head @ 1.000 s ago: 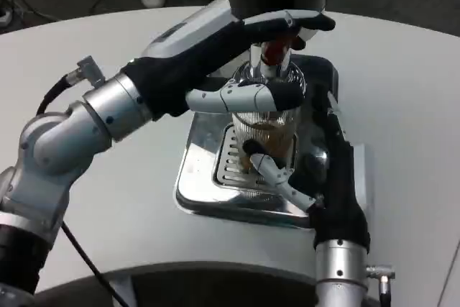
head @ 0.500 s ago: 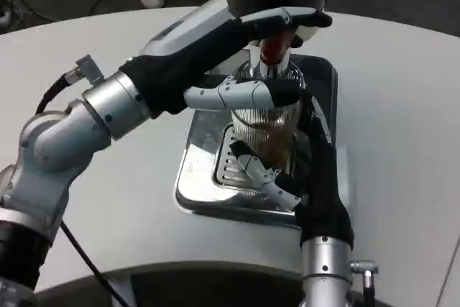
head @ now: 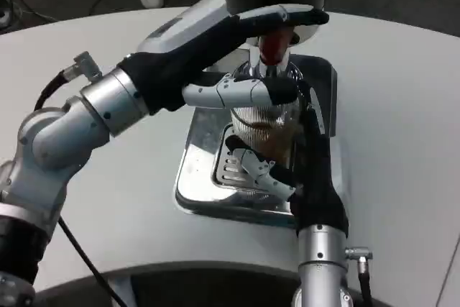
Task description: Grasp the cup under the faucet to collect the drink, then remove the cup.
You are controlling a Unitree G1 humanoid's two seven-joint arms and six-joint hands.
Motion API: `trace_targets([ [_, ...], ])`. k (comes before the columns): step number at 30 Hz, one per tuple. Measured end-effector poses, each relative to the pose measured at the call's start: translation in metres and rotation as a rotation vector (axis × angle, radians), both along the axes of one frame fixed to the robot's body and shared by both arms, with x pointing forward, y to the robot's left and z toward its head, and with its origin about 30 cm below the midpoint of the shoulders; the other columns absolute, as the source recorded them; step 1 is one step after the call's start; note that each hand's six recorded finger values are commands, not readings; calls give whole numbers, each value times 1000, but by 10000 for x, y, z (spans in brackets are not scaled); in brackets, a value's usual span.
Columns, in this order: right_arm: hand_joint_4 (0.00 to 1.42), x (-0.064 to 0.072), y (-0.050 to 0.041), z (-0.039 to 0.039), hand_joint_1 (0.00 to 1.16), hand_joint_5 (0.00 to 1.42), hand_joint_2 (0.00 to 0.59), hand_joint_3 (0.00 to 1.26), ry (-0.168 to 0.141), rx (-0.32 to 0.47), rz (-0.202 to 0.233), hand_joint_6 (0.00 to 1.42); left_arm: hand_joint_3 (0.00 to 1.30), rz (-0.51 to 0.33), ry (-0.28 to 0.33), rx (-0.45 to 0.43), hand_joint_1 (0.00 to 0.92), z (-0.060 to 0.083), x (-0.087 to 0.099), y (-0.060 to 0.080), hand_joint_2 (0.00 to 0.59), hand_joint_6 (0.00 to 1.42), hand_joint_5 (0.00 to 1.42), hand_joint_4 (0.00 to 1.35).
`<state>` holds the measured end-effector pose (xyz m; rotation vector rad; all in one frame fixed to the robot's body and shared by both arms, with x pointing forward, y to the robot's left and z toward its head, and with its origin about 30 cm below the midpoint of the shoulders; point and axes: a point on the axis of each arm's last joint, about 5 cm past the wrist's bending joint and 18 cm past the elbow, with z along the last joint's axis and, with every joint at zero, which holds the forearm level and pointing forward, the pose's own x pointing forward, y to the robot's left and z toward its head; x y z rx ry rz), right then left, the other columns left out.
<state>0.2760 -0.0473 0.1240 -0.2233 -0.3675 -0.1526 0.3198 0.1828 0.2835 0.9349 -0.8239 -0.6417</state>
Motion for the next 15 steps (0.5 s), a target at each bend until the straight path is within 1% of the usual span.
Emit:
trace_targets([
  [7,107,12,6,2,783,133,149,62,-3,-2,-6,196,230,4,-12,14,0,23,-11,13,58,232,265,157],
  [15,106,16,8,4,777,133,154,62,-4,-3,-7,195,237,14,-45,63,0,70,-41,21,58,232,265,163],
])
